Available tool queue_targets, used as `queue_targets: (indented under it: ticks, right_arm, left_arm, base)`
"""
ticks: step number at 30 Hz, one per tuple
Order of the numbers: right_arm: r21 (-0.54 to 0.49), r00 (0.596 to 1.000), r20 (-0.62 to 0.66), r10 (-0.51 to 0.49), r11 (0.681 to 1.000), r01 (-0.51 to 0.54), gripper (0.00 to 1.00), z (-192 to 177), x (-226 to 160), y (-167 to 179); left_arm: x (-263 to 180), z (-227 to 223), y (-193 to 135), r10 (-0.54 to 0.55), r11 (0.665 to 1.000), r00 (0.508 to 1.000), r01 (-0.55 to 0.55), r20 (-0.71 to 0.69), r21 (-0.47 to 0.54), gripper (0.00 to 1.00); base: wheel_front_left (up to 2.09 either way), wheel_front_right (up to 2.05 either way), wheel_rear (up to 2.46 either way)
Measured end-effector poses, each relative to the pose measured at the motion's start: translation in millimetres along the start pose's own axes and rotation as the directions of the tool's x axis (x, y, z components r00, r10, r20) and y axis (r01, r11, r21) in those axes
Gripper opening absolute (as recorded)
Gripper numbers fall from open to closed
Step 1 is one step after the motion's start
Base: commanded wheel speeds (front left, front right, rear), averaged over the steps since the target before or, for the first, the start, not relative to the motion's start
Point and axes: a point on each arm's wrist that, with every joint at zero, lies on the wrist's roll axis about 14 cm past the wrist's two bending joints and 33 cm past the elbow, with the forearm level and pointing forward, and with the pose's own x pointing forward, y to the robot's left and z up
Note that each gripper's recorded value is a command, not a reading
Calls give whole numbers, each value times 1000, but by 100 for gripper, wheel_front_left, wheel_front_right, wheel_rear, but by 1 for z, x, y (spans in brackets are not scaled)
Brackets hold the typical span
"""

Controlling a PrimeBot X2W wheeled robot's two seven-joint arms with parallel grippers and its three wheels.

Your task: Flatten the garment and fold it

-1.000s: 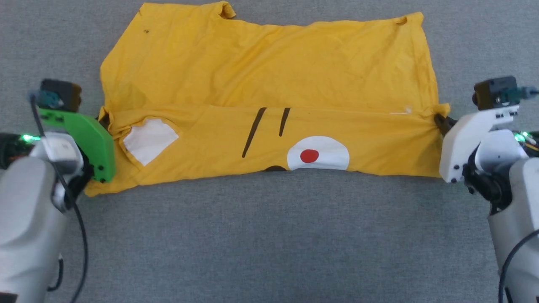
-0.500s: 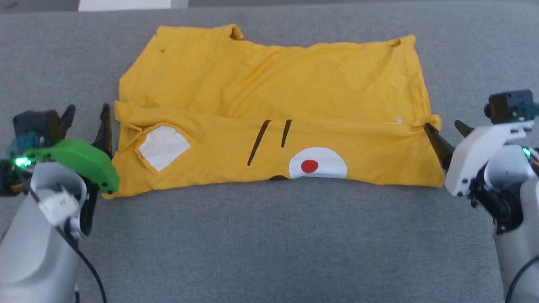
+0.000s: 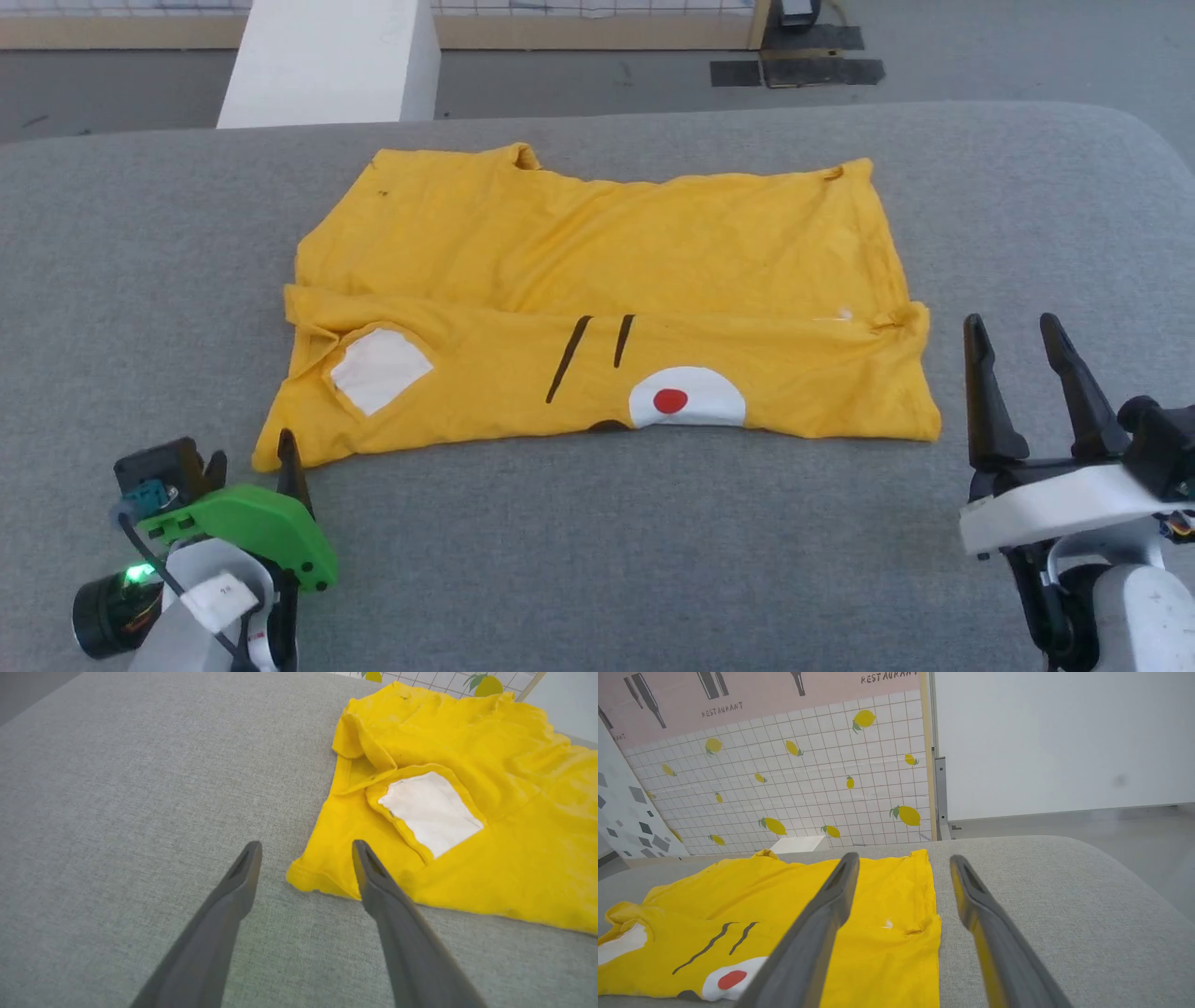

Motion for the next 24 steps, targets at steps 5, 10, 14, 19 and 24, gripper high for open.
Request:
queue_targets:
  ticks: [5,10,14,19,24]
  right_arm:
    - [-11,1000,5,-3,1000,3,100,0,-6,0]
    - [-12,1000,-13,-5,1000,4,100,-6,-7,1]
    - [-13,999,-39,-4,1000,4,100,-13,-7,1]
    - [-35,998,-67,-21,999,19,100,-21,-6,-4]
    - [-34,979,-187,-82,996,77,100,-43,0,-25]
  left_arm:
    - [5,-22,3,40,997,983,-50,-182,-50,100]
    - [11,-40,6,43,994,940,-76,-338,-84,100]
    - [18,-48,5,16,993,906,-65,-423,-101,29]
    - [18,-45,-3,-21,995,902,-23,-431,-95,0]
    - [15,-42,-3,-30,995,912,-10,-410,-96,0]
  base:
    - [0,0,0]
    - [0,0,0]
    - [0,0,0]
    - [0,0,0]
    - [0,0,0]
